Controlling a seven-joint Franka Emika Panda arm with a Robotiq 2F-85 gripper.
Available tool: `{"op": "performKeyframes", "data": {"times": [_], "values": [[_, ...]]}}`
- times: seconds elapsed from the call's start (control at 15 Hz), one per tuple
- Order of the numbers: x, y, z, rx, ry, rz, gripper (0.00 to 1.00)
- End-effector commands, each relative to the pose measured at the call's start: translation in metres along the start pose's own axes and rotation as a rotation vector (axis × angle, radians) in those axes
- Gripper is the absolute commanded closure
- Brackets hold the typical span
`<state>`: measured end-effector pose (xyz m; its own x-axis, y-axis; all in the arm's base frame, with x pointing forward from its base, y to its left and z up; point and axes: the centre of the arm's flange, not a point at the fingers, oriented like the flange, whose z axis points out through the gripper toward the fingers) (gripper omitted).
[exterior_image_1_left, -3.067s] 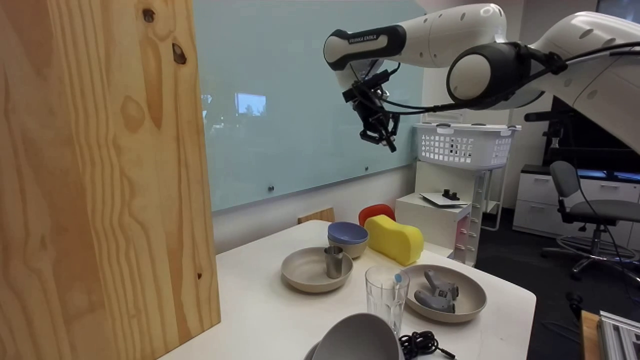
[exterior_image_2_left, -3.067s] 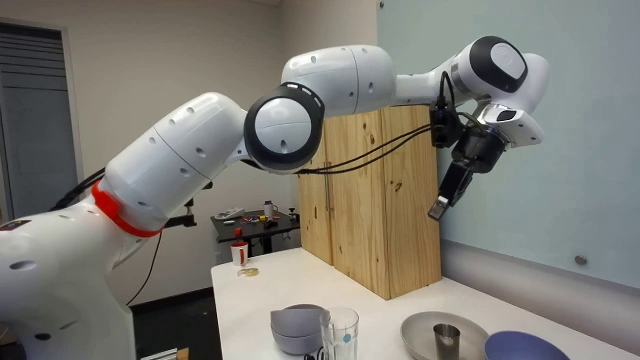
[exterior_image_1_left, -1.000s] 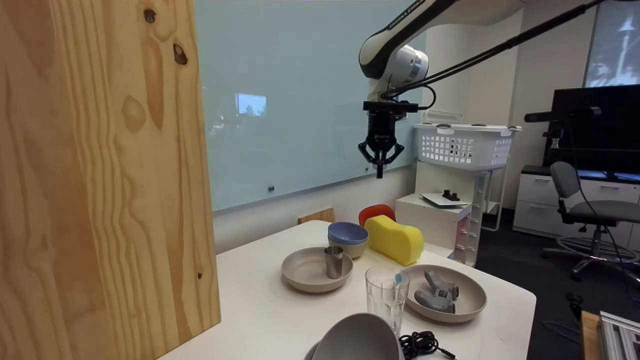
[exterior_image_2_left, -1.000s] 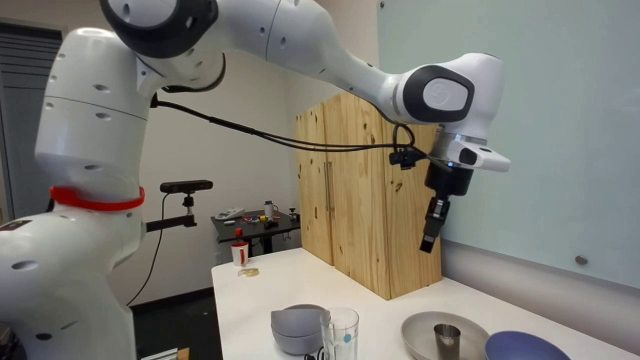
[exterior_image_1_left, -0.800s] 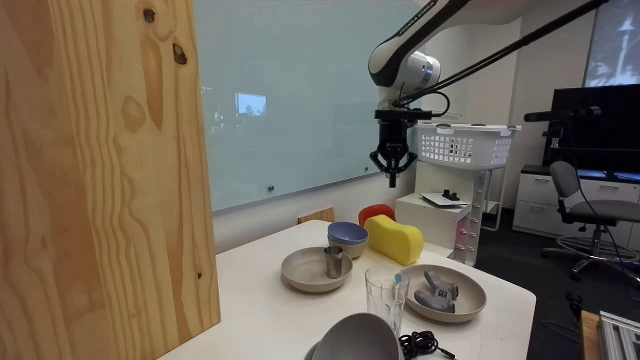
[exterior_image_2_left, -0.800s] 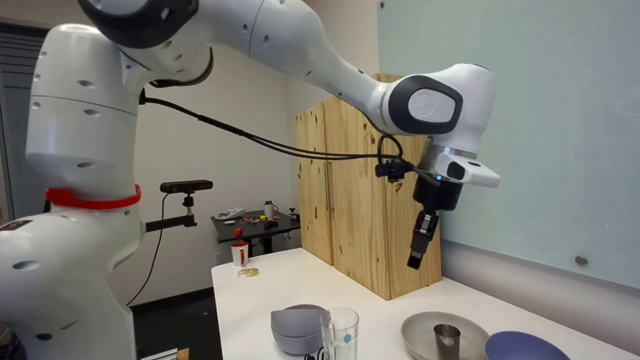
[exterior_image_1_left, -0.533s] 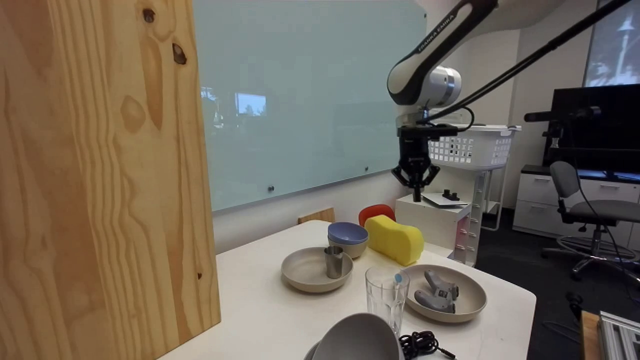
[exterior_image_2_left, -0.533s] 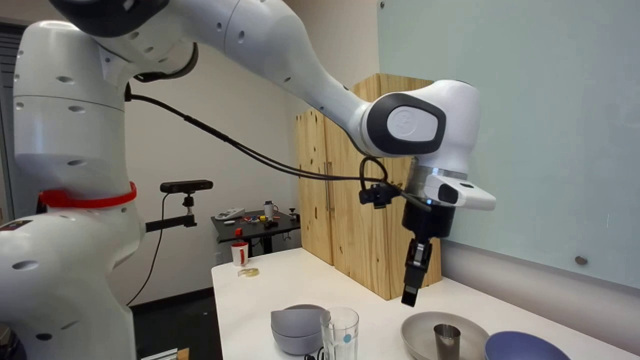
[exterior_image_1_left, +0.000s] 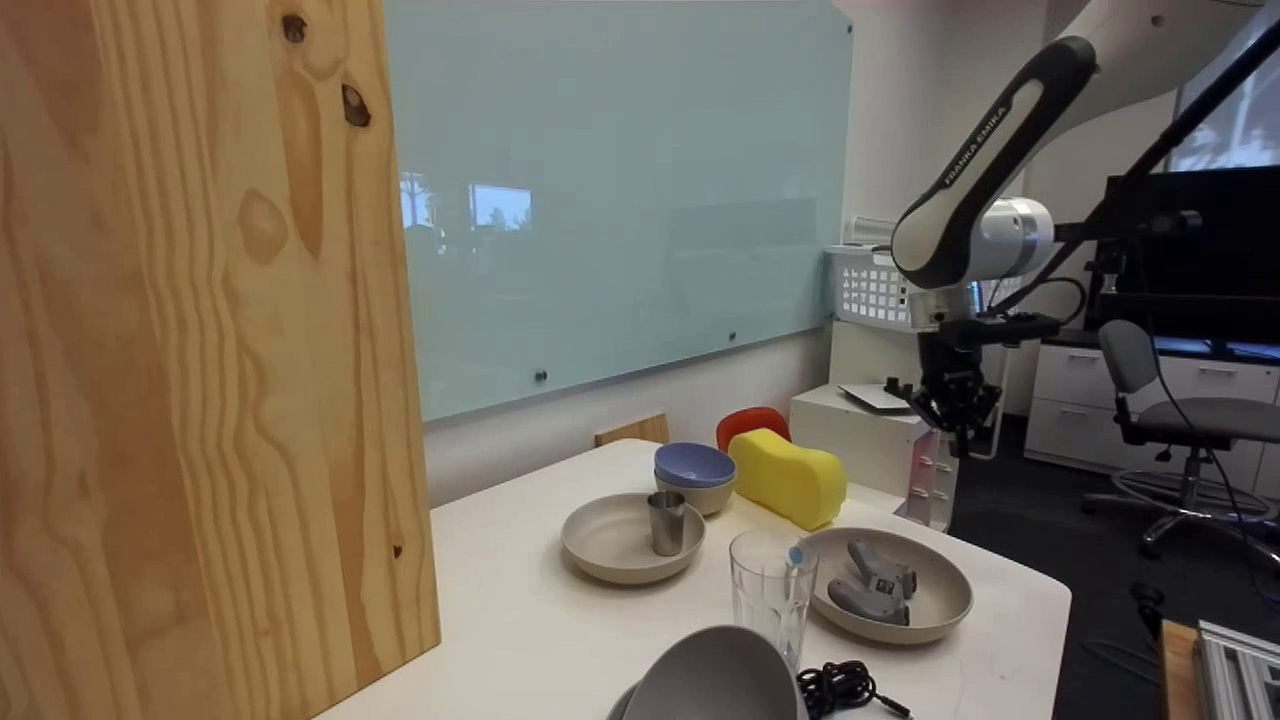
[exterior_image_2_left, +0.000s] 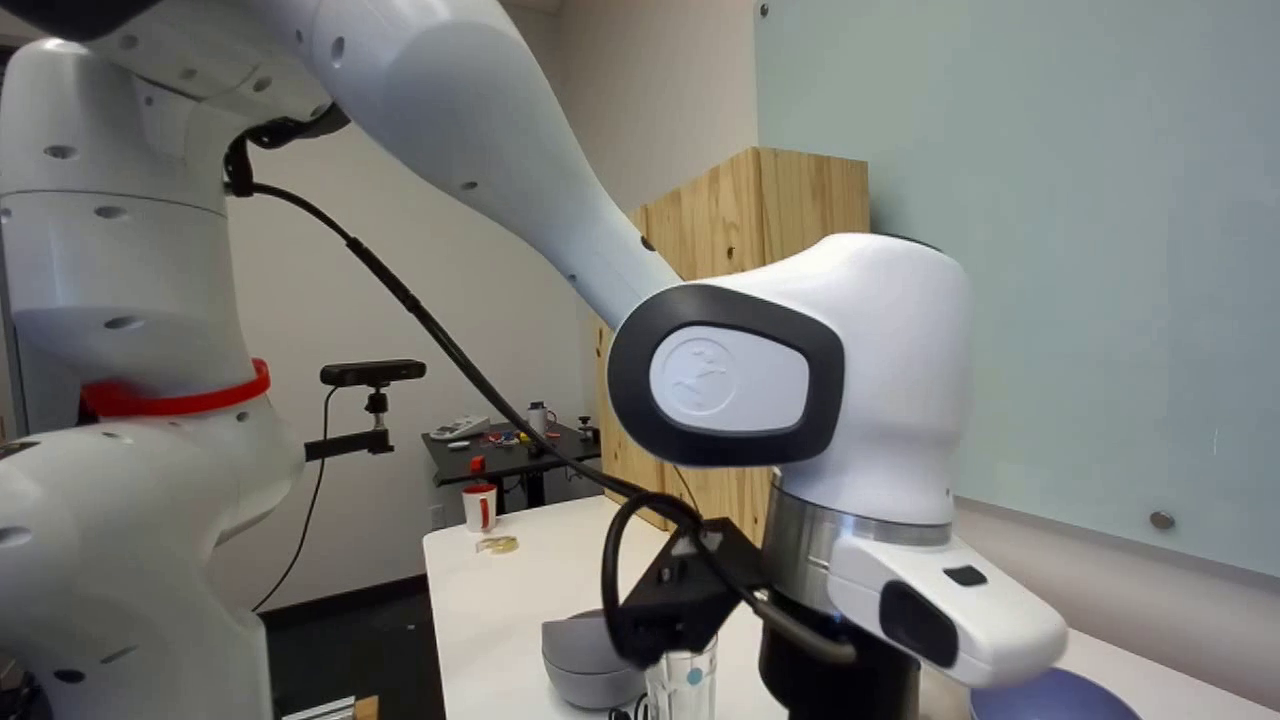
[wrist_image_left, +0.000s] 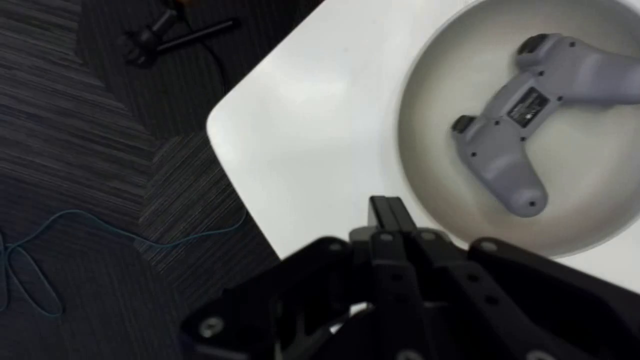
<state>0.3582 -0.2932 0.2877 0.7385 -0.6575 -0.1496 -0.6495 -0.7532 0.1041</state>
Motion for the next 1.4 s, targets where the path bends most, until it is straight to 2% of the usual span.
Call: {"op": "performKeyframes", "data": {"times": [0.0, 0.13, 0.4, 0.67, 0.8, 1.07, 1.33], "values": [[0.034, 0.048, -0.005, 0.014, 0.028, -0.092, 1.0], [0.051, 0.045, -0.029, 0.015, 0.07, -0.143, 1.0], [0.087, -0.006, -0.062, 0.025, 0.159, -0.25, 1.0], [0.126, -0.059, -0.064, 0.089, 0.183, -0.296, 1.0], [0.148, -0.068, -0.063, 0.125, 0.186, -0.304, 1.0], [0.187, -0.074, -0.063, 0.142, 0.2, -0.325, 1.0], [0.209, -0.1, -0.059, 0.158, 0.194, -0.36, 1.0]]}}
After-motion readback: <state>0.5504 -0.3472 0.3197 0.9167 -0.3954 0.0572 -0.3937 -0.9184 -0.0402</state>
